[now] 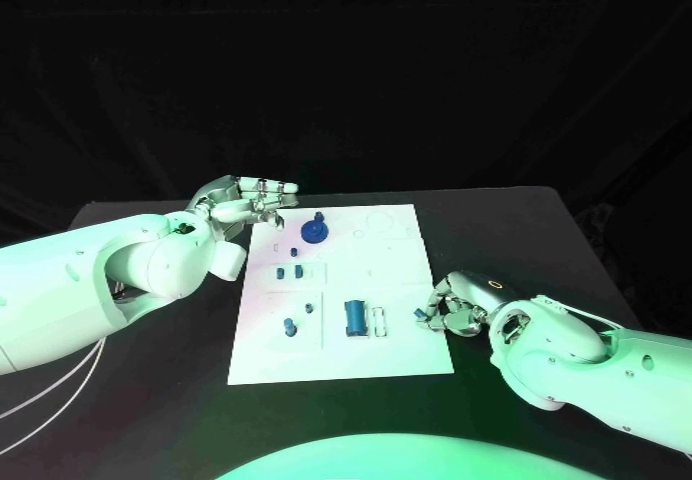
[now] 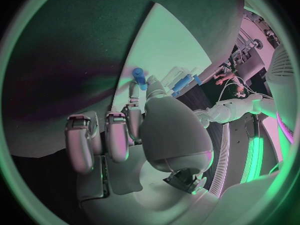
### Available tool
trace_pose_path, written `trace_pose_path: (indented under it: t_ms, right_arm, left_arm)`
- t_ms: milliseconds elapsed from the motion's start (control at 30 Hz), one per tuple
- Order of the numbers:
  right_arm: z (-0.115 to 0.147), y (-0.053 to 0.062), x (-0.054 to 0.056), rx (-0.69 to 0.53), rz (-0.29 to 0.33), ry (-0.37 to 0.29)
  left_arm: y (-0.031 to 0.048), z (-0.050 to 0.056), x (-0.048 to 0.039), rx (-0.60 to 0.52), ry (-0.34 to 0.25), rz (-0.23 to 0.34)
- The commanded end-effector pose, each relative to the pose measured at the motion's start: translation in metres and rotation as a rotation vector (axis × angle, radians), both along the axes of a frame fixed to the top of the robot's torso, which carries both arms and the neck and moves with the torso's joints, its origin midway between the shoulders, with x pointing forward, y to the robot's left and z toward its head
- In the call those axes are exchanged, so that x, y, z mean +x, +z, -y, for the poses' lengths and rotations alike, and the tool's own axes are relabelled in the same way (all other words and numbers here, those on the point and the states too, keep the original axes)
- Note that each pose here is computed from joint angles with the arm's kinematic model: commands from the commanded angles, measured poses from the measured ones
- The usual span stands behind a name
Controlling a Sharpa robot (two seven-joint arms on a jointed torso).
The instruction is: Assemble the parts on the task board
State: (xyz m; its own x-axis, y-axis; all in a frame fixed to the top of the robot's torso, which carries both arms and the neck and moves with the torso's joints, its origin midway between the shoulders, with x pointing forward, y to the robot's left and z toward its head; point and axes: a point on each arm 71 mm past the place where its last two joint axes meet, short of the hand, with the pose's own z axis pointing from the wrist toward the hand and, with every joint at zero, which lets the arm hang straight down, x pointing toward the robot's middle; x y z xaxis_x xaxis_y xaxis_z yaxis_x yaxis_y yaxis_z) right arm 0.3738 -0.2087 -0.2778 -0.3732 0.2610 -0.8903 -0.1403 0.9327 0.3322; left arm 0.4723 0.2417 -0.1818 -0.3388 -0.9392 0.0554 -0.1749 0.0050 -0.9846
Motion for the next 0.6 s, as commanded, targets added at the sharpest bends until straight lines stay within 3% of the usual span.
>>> trace_pose_path:
  t_ms: [33, 600]
  right_arm:
    - [-0.001, -0.014, -0.006, -0.085, -0.067, 0.026]
    - [-0.013, -0.017, -0.01, -0.245, -0.07, 0.106]
  left_arm:
    - [0.0011, 0.002, -0.0007, -0.011, -0.012, 0.004]
    - [0.0012, 0.001, -0.0012, -0.009, -0.01, 0.002]
